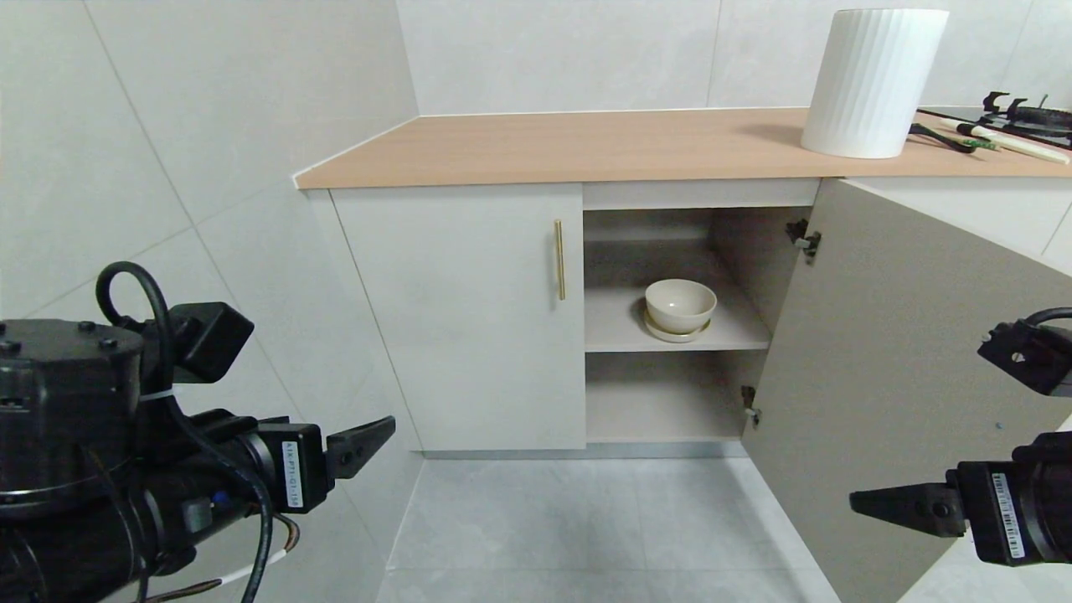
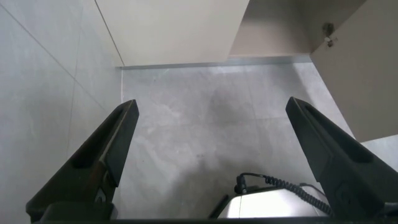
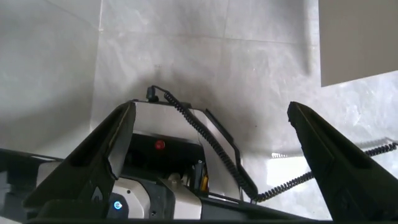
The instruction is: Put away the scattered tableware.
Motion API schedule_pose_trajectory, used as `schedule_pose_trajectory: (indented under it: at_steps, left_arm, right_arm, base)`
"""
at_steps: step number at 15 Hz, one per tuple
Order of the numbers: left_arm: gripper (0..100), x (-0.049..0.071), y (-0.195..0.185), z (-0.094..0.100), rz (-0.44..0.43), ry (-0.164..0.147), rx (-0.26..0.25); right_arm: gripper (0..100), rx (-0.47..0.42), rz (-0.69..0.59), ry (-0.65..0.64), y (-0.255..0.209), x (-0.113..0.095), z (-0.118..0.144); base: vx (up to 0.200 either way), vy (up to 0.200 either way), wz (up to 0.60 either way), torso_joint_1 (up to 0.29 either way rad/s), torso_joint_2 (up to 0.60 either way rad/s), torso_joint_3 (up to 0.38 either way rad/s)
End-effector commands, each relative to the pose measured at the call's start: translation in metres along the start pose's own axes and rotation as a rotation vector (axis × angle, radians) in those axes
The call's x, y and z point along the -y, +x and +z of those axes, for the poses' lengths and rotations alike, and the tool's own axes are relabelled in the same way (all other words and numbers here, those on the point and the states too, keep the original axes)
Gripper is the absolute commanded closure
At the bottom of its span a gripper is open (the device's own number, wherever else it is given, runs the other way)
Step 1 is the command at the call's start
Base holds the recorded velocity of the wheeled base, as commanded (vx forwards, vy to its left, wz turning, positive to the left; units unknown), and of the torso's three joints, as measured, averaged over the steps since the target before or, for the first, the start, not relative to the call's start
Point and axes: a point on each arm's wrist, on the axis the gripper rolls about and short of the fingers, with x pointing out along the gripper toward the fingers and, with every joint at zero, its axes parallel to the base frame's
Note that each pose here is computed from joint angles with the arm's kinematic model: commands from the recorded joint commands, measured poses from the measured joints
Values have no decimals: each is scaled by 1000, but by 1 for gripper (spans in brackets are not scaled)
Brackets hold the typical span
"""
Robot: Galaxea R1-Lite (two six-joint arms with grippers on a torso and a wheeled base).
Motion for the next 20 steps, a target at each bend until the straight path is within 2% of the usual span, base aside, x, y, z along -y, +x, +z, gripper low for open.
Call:
schedule_pose_trajectory:
  at_steps: [1,4,7,15,16,20]
  left_arm:
    - [0,0,0,0,1,2,-2]
    - [0,0,1,-2,3,4,-9]
    - [0,0,1,-2,3,4,-9]
    - [0,0,1,-2,3,3,-6]
    - [0,0,1,-2,3,3,-6]
    - [0,0,0,-1,0,2,-4]
  right_arm:
    - [0,-7,-4,-2,-1,1,-1]
    - [0,-69,-35,-14,-7,2,-1]
    - [0,-77,-40,-19,-8,3,-2]
    - [0,-188,-103,-39,-16,5,-2]
    - [0,-191,-109,-35,-16,6,-2]
    - [0,-154,-186,56,-27,21,10]
  base:
    - [0,-200,0,12,2,-2]
    - [0,-200,0,9,-1,4]
    - [0,-200,0,-1,1,-1]
    - [0,-200,0,2,2,2]
    - [0,-200,0,12,2,-2]
    - [0,0,0,0,0,0]
